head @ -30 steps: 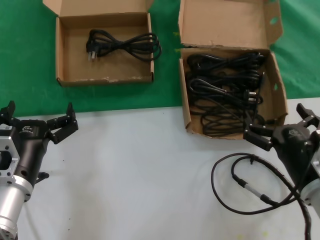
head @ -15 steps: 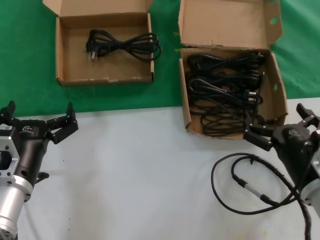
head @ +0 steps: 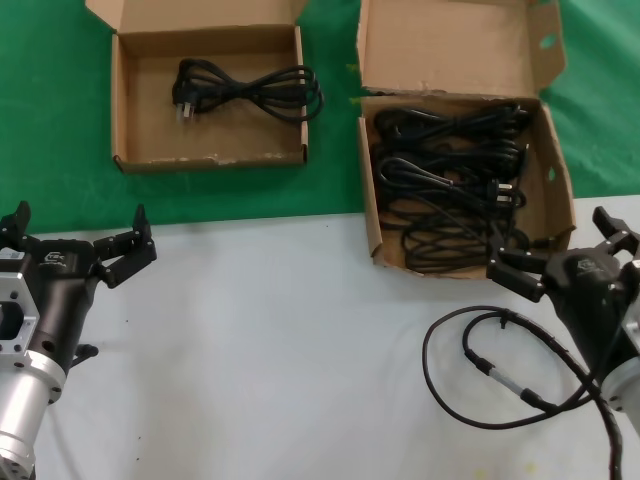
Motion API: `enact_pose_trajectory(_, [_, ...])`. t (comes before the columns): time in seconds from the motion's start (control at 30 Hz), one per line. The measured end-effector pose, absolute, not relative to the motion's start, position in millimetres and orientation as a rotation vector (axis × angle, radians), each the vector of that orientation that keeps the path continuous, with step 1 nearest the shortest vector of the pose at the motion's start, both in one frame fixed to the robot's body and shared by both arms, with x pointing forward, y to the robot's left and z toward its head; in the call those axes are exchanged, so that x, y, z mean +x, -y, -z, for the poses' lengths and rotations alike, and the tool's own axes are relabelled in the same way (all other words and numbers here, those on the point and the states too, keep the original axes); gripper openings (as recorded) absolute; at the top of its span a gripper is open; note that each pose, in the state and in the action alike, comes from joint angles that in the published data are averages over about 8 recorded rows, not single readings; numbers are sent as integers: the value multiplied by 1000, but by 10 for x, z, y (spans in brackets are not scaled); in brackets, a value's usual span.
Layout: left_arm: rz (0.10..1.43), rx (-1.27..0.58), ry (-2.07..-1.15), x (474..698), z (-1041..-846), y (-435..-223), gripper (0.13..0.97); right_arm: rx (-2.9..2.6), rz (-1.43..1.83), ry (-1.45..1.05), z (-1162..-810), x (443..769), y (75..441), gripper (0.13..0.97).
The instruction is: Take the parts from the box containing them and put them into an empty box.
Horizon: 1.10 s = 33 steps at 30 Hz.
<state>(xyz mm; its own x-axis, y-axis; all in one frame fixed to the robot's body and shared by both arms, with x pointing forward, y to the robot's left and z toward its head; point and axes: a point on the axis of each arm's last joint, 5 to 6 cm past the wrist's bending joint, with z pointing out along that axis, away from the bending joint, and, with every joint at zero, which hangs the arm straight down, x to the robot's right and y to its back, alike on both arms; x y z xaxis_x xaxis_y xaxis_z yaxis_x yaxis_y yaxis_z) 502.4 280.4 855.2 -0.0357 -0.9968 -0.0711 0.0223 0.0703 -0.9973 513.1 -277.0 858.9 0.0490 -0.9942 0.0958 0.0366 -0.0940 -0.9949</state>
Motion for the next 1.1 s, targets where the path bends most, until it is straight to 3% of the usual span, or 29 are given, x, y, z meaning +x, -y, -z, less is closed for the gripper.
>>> enact_pose_trajectory(1.1, [1193,-1124,-1253,5024,-8552,-2804,966,-1277,1257,-1100,-8589,5131,2770,966])
